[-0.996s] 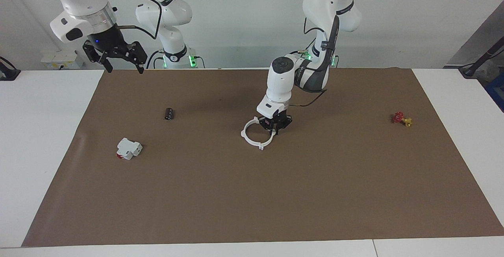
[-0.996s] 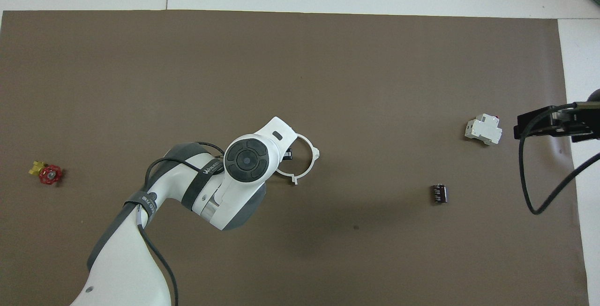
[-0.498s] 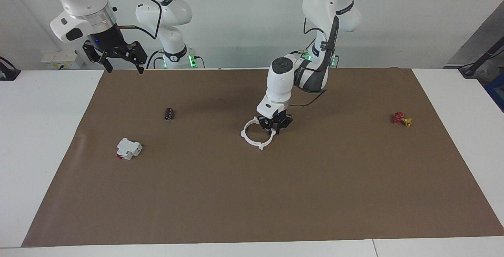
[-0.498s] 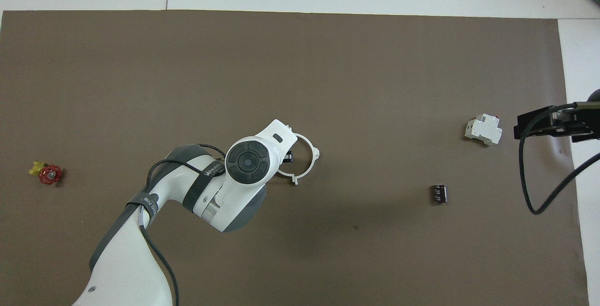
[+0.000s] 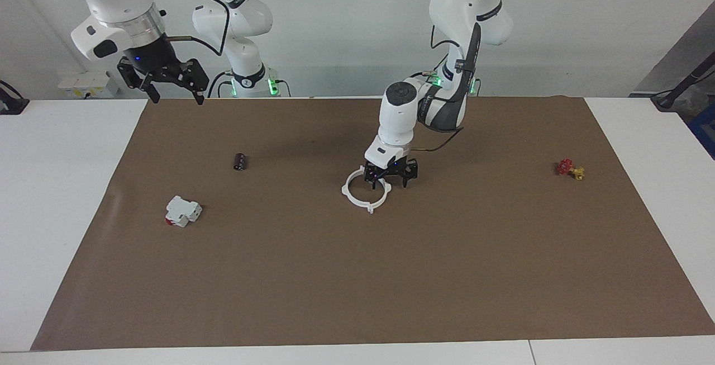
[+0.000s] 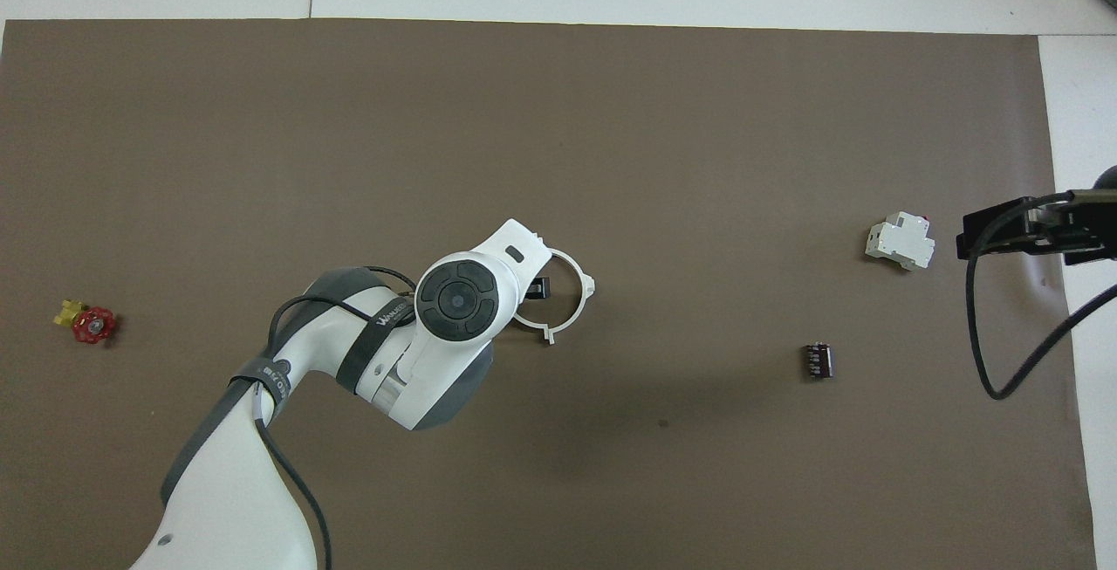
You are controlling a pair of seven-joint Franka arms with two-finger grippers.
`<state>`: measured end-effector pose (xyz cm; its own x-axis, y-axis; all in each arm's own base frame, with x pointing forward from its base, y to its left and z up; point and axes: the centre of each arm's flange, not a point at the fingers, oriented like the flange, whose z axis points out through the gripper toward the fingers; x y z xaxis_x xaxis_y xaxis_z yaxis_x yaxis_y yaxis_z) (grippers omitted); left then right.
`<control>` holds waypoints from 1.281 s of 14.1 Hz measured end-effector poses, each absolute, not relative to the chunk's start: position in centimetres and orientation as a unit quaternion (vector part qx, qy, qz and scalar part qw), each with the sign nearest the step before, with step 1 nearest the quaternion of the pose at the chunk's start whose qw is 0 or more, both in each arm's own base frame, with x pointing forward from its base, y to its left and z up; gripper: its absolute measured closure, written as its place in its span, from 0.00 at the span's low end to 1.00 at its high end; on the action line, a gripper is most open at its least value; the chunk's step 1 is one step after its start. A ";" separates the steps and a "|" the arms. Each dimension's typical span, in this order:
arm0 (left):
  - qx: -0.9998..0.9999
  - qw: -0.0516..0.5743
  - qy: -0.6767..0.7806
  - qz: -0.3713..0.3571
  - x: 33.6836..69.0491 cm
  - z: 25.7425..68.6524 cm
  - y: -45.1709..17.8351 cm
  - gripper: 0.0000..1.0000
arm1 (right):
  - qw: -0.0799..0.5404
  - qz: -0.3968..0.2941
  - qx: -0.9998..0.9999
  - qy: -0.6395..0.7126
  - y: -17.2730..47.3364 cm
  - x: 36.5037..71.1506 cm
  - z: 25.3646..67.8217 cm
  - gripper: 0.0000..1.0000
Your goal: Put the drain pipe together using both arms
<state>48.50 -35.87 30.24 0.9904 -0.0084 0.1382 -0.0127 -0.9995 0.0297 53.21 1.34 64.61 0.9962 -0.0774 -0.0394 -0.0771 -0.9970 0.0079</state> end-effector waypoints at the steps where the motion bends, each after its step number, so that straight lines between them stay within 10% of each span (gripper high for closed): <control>1: 0.997 0.017 -0.001 0.073 48.9 31.1 -35.6 0.00 | 0.003 -0.020 0.999 -0.039 1.3 53.2 64.6 0.00; 18: 0.997 -0.026 -0.073 0.022 53.2 44.9 -15.0 0.00 | 0.003 -0.020 0.999 -0.039 1.3 53.2 64.6 0.00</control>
